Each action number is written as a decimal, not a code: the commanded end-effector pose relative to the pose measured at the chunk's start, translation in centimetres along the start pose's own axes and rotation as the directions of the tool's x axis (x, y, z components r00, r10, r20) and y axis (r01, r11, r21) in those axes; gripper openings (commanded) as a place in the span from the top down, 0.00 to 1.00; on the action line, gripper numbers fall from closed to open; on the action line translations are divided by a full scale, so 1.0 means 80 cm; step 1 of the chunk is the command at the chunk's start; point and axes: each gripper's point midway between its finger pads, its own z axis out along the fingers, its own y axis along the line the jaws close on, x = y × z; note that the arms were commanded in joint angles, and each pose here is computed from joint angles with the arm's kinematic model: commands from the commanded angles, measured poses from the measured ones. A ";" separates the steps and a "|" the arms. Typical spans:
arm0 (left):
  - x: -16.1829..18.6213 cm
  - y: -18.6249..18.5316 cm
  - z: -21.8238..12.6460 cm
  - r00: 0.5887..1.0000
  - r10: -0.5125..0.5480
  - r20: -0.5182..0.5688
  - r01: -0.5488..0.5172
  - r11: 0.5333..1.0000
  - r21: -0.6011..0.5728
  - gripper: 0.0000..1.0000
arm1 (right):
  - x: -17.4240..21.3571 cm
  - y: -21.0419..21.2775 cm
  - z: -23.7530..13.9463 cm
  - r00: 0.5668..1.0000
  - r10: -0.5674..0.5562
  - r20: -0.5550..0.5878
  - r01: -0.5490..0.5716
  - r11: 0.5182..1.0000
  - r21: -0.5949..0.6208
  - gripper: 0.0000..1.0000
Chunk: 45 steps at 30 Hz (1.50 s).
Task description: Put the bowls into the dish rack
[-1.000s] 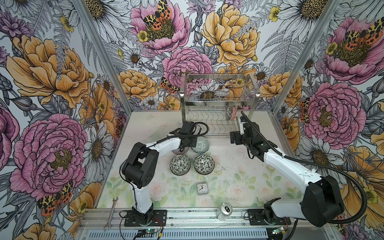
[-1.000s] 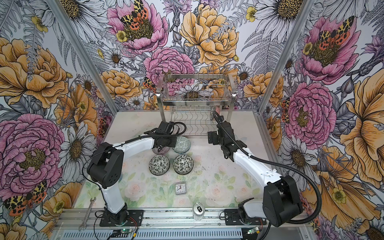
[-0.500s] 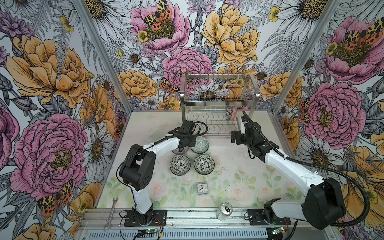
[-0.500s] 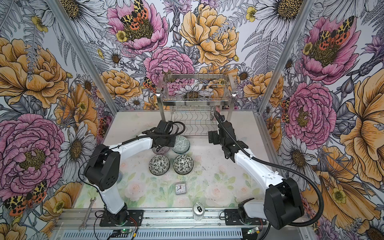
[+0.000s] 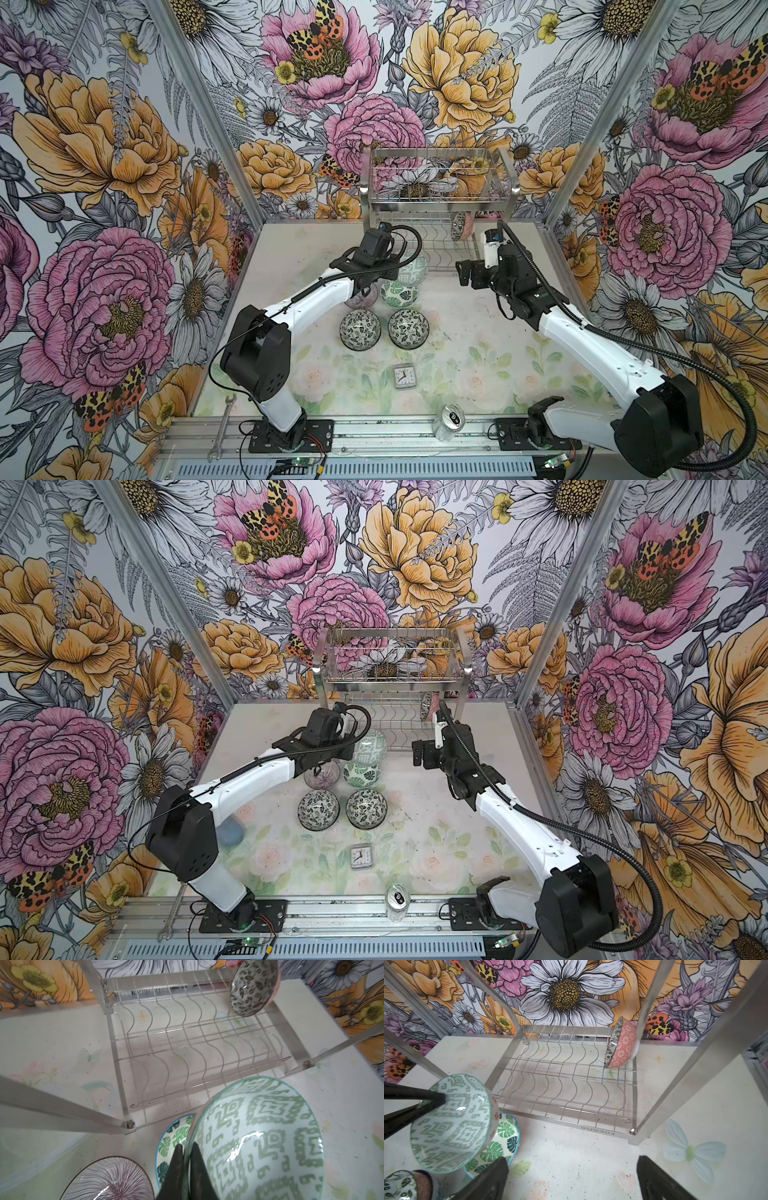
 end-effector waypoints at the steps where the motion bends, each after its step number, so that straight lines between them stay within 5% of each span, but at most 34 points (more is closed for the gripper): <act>1: -0.054 -0.032 -0.020 0.978 -0.046 0.206 0.031 0.997 0.071 1.00 | -0.030 0.037 -0.017 0.997 0.062 0.046 -0.056 0.991 -0.120 0.00; 9: -0.071 -0.067 -0.027 0.960 -0.082 0.269 0.036 0.984 0.172 1.00 | -0.020 0.064 0.019 0.991 0.130 -0.011 -0.131 0.983 -0.126 0.02; 14: -0.071 -0.079 -0.032 0.957 -0.081 0.279 0.025 0.980 0.198 1.00 | -0.014 0.064 0.048 0.969 0.245 -0.018 -0.245 0.963 -0.116 0.14; 20: -0.064 -0.089 -0.029 0.961 -0.079 0.264 0.016 0.973 0.231 1.00 | -0.021 0.064 0.058 0.958 0.286 0.003 -0.284 0.953 -0.107 0.48; 26: -0.059 -0.088 -0.027 0.962 -0.074 0.262 0.012 0.973 0.232 1.00 | -0.023 0.068 0.060 0.962 0.272 0.008 -0.269 0.957 -0.105 0.99; 32: -0.048 -0.083 -0.027 0.975 -0.046 0.219 -0.001 0.978 0.211 1.00 | -0.029 0.061 0.050 0.973 0.228 0.036 -0.225 0.972 -0.071 1.00; 33: -0.045 -0.080 -0.029 0.979 -0.026 0.204 -0.015 0.981 0.193 0.88 | -0.030 0.057 0.047 0.977 0.209 0.045 -0.207 0.977 -0.052 1.00; 37: -0.032 -0.049 -0.044 0.983 0.085 0.163 -0.097 0.993 0.064 0.04 | -0.036 0.030 0.032 0.991 0.111 0.079 -0.117 0.990 0.077 1.00; 41: -0.019 -0.005 -0.064 0.979 0.169 0.117 -0.163 0.985 -0.055 0.01 | -0.041 0.005 0.015 0.995 -0.046 0.085 0.024 0.971 0.240 1.00; 45: -0.010 0.047 -0.078 0.987 0.140 0.081 -0.131 0.985 -0.114 0.01 | -0.035 -0.021 0.017 0.986 -0.160 0.042 0.131 0.911 0.392 1.00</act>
